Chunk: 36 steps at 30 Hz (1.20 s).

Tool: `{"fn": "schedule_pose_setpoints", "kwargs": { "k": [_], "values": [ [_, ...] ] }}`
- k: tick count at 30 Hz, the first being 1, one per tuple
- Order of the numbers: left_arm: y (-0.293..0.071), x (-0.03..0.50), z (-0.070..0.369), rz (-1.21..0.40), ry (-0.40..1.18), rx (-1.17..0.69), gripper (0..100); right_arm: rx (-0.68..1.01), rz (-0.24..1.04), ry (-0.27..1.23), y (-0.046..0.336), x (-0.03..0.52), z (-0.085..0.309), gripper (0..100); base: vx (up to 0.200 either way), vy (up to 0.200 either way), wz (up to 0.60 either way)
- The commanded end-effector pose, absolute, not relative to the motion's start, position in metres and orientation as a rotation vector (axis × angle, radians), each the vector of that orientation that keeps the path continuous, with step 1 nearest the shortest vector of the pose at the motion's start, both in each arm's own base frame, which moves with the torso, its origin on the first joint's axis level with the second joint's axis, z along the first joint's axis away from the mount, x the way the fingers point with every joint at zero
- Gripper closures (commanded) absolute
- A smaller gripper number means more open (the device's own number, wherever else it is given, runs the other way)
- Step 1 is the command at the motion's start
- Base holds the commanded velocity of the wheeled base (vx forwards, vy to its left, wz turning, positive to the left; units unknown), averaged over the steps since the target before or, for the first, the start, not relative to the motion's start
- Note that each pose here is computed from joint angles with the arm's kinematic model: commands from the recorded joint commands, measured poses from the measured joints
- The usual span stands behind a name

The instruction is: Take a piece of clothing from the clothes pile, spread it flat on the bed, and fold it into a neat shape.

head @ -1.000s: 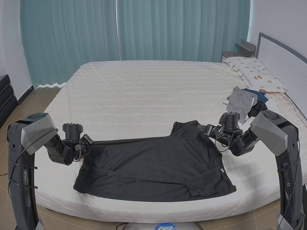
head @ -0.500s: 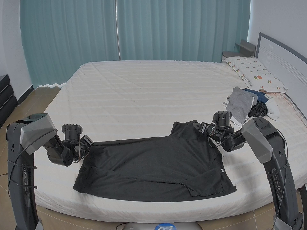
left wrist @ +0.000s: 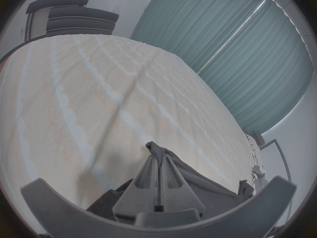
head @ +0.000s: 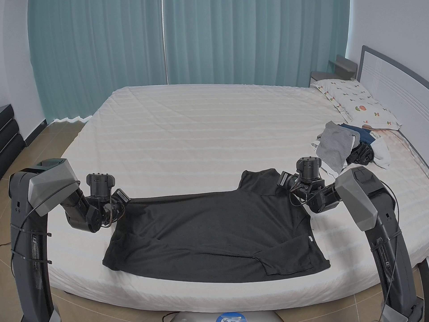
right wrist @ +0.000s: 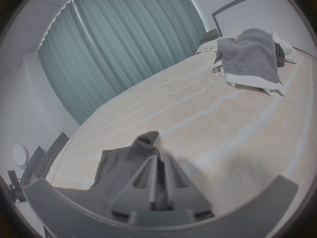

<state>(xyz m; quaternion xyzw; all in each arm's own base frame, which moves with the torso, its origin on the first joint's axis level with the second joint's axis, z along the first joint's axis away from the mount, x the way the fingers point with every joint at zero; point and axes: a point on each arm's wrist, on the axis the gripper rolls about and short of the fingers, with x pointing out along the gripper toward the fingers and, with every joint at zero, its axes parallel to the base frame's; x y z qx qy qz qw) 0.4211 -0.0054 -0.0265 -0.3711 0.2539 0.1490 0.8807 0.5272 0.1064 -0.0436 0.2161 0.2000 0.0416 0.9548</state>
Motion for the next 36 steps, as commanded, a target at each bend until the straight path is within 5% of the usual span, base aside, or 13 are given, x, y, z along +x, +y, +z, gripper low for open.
{"fn": "schedule_pose_setpoints", "kwargs": {
  "k": [1, 16, 36],
  "values": [
    [-0.003, 0.423, -0.024, 0.313, 0.517, -0.775, 100, 0.462, 0.073, 0.377, 0.104, 0.527, -0.027, 100, 0.0, 0.0, 0.0],
    [0.005, 0.423, -0.007, 0.308, 0.476, -0.773, 100, 0.484, 0.088, 0.354, 0.094, 0.496, 0.02, 100, 0.0, 0.0, 0.0],
    [0.015, 0.414, 0.007, 0.286, 0.452, -0.756, 100, 0.495, 0.098, 0.203, 0.087, 0.477, 0.026, 100, 0.0, 0.0, 0.0]
  ]
}}
